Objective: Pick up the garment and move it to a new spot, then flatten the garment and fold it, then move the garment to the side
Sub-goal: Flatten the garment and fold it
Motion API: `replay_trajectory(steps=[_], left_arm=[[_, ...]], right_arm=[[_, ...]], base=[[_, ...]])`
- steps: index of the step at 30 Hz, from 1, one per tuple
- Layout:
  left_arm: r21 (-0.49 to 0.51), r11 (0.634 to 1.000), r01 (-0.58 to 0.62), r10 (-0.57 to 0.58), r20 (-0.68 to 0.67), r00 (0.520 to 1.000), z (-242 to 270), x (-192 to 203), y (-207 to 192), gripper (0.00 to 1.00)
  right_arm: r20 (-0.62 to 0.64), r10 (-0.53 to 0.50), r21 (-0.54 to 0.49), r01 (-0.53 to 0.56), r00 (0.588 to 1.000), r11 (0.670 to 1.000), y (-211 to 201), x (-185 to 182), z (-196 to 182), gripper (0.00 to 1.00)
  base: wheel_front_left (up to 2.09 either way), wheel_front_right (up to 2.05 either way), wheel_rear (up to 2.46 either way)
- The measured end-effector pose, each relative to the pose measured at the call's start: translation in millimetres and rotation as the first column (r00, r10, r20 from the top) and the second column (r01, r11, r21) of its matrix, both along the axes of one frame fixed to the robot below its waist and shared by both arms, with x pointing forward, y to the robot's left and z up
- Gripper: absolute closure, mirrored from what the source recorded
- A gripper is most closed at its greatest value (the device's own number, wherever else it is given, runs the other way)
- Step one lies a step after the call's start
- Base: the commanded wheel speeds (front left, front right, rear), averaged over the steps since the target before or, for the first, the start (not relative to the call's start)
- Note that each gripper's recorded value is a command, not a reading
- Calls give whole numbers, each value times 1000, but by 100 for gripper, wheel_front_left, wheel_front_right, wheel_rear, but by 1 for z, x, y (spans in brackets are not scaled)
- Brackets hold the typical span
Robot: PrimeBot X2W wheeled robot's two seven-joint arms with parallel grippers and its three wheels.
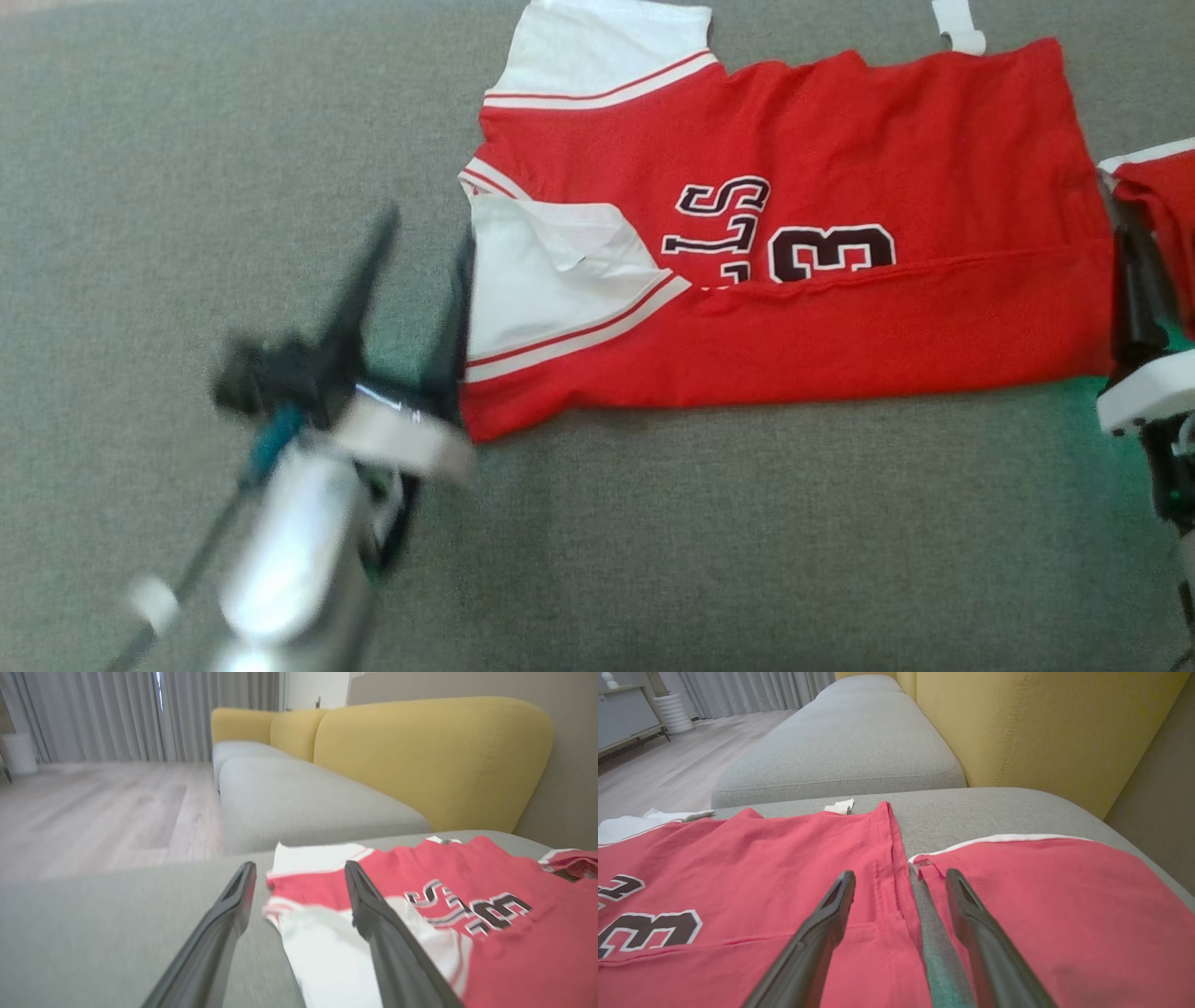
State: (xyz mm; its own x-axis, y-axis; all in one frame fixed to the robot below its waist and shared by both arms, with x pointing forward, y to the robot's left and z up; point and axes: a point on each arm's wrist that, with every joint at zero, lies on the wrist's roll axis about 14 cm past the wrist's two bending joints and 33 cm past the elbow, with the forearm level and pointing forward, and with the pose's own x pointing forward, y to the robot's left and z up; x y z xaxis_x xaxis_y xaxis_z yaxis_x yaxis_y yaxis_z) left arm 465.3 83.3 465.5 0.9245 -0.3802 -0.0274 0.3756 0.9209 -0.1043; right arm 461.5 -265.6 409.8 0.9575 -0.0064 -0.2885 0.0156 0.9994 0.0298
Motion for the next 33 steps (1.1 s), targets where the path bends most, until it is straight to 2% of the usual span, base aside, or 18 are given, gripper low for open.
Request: replay_trajectory(steps=[3,6,11,16,17,18,19,20,21,31,33], left_arm=[[-74,995,-68,54,-173,983,-44,-36,0,0],[-82,990,-115,84,-312,947,-78,-70,1,0],[-47,991,-126,99,-377,921,-93,-81,0,0],[-5,995,-99,88,-418,904,-102,-82,-4,0],[-4,997,-77,68,-424,903,-103,-82,-8,19],[-2,998,-61,55,-430,901,-103,-81,-11,30],[1,999,-45,41,-437,899,-104,-80,-13,56],[5,1000,-30,29,-443,896,-104,-79,-15,72],[8,1000,-15,17,-449,893,-105,-79,-18,100],[33,999,12,4,-424,905,-100,-84,-14,100],[35,999,13,3,-416,909,-98,-85,-13,100]], right_arm=[[12,-5,6,5,1000,1000,0,-8,1,0],[-15,-19,23,20,1000,1000,-1,-25,-8,0],[-48,-31,27,33,998,999,-3,-42,-19,0],[-44,-39,33,41,998,999,-4,-44,-17,0],[-44,-40,34,42,998,999,-3,-44,-17,0],[-47,-42,34,43,998,998,-4,-45,-18,0],[-52,-42,34,44,998,998,-4,-46,-19,0],[-65,-43,34,46,997,998,-4,-47,-21,0],[-84,-45,34,48,995,998,-5,-48,-24,0],[-280,-63,77,88,958,993,-4,-65,-59,0],[-299,-56,101,90,953,991,0,-62,-60,81]], base=[[0,0,0],[0,0,0],[0,0,0],[0,0,0],[0,0,0],[0,0,0],[0,0,0],[0,0,0],[0,0,0],[0,0,0],[0,0,0]])
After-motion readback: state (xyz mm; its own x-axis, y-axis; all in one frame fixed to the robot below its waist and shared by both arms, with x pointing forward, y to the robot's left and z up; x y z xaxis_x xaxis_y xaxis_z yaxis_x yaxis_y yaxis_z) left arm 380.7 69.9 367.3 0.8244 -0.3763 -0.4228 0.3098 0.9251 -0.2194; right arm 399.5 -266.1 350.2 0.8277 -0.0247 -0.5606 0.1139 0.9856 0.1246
